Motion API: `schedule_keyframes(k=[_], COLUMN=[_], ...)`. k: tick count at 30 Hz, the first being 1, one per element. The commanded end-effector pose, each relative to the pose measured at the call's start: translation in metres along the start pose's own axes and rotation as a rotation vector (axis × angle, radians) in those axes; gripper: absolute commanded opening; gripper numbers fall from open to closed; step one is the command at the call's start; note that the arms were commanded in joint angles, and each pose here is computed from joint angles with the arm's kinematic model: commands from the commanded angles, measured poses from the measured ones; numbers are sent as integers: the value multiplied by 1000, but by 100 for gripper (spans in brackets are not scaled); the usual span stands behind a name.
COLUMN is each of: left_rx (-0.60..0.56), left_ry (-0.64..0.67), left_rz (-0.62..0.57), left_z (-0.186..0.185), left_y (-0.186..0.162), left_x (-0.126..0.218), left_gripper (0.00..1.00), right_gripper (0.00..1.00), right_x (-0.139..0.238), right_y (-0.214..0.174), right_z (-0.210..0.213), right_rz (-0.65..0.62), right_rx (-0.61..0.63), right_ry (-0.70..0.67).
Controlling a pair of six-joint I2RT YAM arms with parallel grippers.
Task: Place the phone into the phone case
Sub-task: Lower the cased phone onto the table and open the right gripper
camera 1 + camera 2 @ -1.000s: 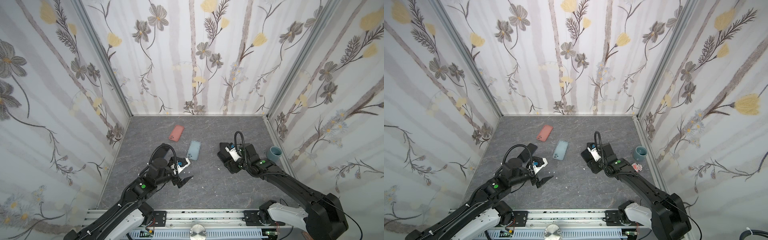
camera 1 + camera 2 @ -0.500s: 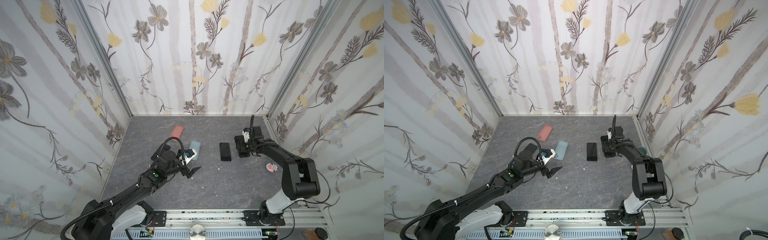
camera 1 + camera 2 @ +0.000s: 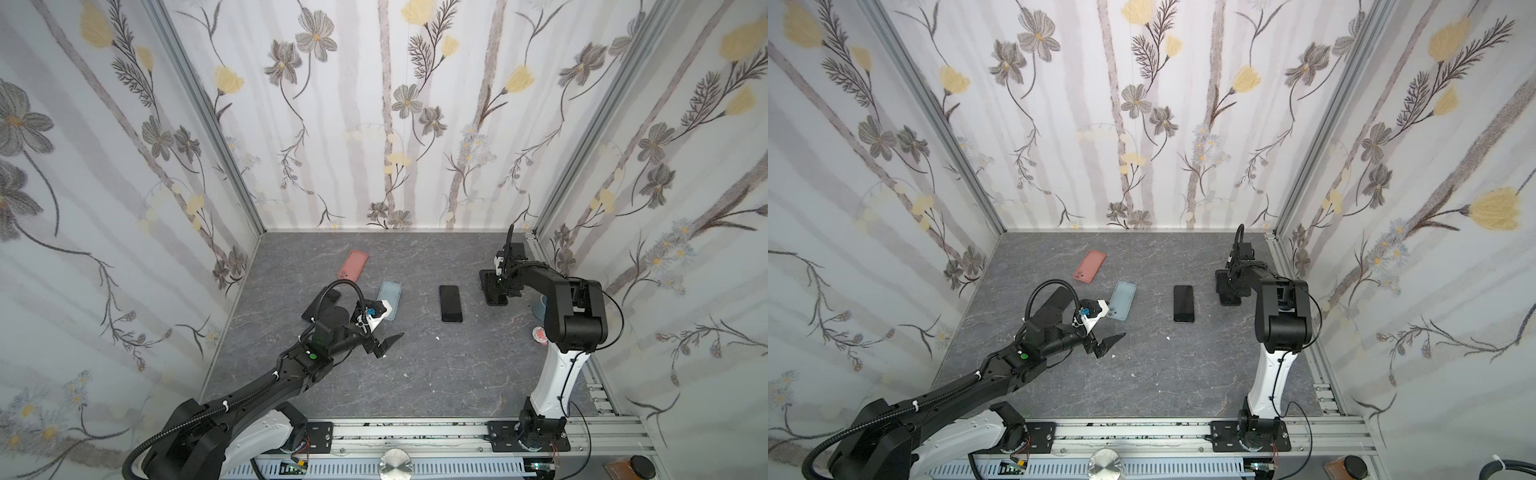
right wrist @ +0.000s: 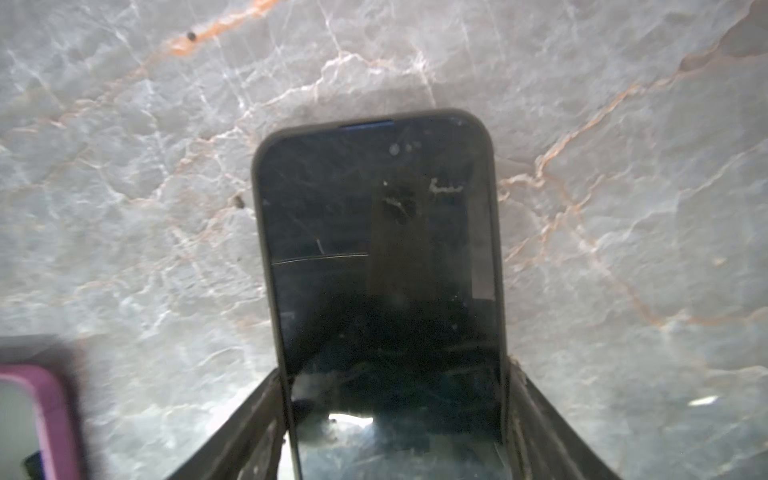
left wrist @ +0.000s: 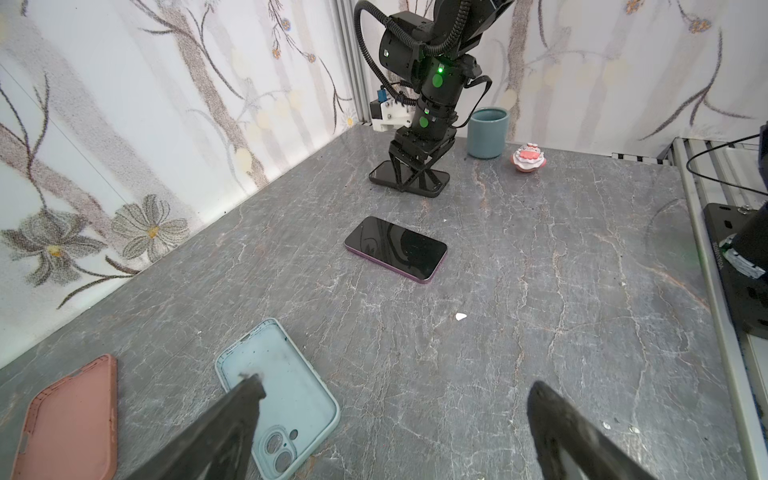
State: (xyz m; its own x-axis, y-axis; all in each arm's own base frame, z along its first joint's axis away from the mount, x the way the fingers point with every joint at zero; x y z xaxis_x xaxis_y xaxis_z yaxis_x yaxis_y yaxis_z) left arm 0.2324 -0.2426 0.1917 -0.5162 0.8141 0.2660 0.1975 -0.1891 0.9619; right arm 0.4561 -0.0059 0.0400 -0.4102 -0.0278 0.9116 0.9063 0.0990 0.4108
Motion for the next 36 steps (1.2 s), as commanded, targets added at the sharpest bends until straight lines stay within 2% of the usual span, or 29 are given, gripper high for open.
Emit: schedule_keyframes(k=[1,7,13,15,17,28,36], left_rx=[-8,-9,-11,-13,-14,-16,4], left_ry=[-11,-10,-8,-4,-5,-1,29], left_rz=[-40,-45,-43,-45,-46,-59,-64], left_z=[-2,-1,-1,-1,-1,-1,3], left_y=[9,10,10,11,11,15,17], left_x=[-1,0,0,0,1,3,3], left_gripper=[100,100,100,100,100,100,100], right_gripper=[55,73,81,93,99,100,98], right_x=[-5,-9,-1,2,7,54,81], right_y=[-6,-12,-3,1,6,34,41], right_z=[-4,-6,-4,-4,-4,-5,2], right_rz=[32,54,28,20,10,-101,-172], right_rx=[-1,-1,-2,-2,0,3,11], right_ry=[-18,-21,-6,-5,-3,-42,-58])
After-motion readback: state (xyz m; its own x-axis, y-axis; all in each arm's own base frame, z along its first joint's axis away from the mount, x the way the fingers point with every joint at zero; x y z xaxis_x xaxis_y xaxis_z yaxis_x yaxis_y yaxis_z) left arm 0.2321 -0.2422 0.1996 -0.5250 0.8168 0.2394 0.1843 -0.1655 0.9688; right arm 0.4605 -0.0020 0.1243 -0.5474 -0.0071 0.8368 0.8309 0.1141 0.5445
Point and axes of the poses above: each gripper's point midway between its finger pads, its own x axis back along the fingers, its own z axis along the line the jaws close on, y = z × x, the point moved 2 cm from there along x, back along the fingers, and after that the axes turned 11 degrees about x, right-handed, at the moved point
